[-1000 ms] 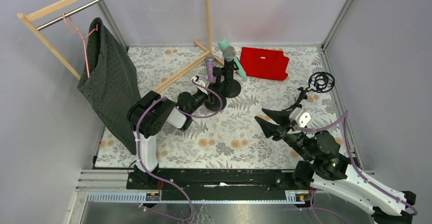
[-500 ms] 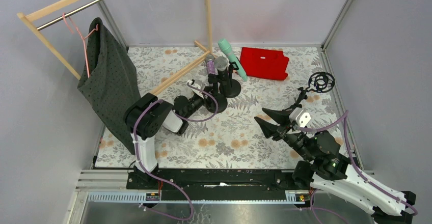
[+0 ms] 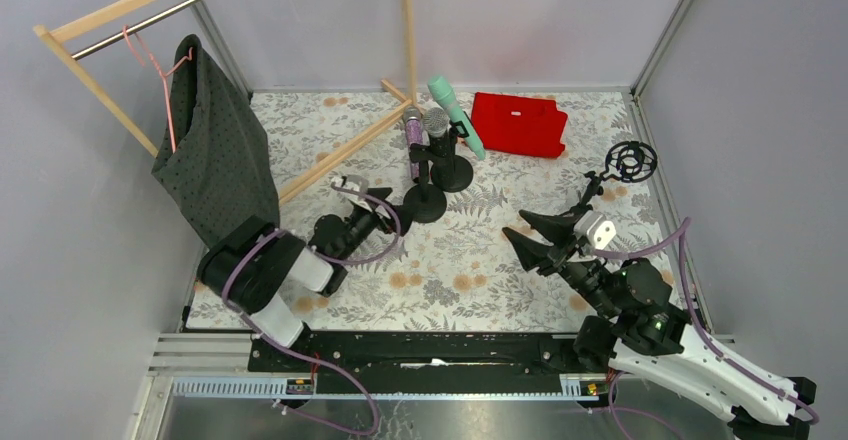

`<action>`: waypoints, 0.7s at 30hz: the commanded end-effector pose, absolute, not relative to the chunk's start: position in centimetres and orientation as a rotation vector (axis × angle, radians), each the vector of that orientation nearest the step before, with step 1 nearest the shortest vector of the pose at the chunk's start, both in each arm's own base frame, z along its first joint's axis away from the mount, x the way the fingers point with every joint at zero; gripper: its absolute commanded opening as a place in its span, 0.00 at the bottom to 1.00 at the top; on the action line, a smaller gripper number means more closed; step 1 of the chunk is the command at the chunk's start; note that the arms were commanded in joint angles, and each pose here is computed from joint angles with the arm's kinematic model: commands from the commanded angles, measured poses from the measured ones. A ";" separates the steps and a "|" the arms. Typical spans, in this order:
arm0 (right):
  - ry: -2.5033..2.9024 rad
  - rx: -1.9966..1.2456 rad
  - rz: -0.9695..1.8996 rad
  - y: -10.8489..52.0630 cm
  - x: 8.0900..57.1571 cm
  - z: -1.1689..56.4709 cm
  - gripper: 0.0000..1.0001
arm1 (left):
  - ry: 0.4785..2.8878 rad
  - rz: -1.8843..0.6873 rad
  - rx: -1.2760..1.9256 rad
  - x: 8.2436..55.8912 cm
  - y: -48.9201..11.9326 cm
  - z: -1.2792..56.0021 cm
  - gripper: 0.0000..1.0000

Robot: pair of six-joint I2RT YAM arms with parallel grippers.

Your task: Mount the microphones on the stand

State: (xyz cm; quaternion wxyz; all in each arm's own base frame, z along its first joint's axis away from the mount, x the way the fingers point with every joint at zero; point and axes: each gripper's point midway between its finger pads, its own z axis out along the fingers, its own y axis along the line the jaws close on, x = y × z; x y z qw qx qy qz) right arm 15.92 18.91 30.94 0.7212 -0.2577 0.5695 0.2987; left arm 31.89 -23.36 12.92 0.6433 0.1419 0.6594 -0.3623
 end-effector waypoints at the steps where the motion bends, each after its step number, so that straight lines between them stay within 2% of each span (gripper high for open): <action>1: 1.301 -0.454 0.673 18.0 16.5 31.1 0.56 | 1.517 -0.863 -0.103 32.9 -19.9 15.3 0.99; 3: 1.371 -0.388 0.701 17.7 16.7 30.9 0.63 | 1.716 -0.879 -0.355 33.6 -19.2 12.9 0.99; 6: 1.516 -0.375 0.704 17.9 16.8 29.0 0.65 | 2.007 -0.749 -0.287 33.5 -19.9 10.9 0.99; 12: 1.831 -0.160 0.664 16.5 17.0 24.1 0.68 | 1.982 -0.612 -0.384 33.9 -16.5 12.9 0.99; 21: 1.958 0.027 0.689 15.7 16.4 20.7 0.69 | 2.058 -0.593 -0.556 39.1 -16.0 14.3 0.99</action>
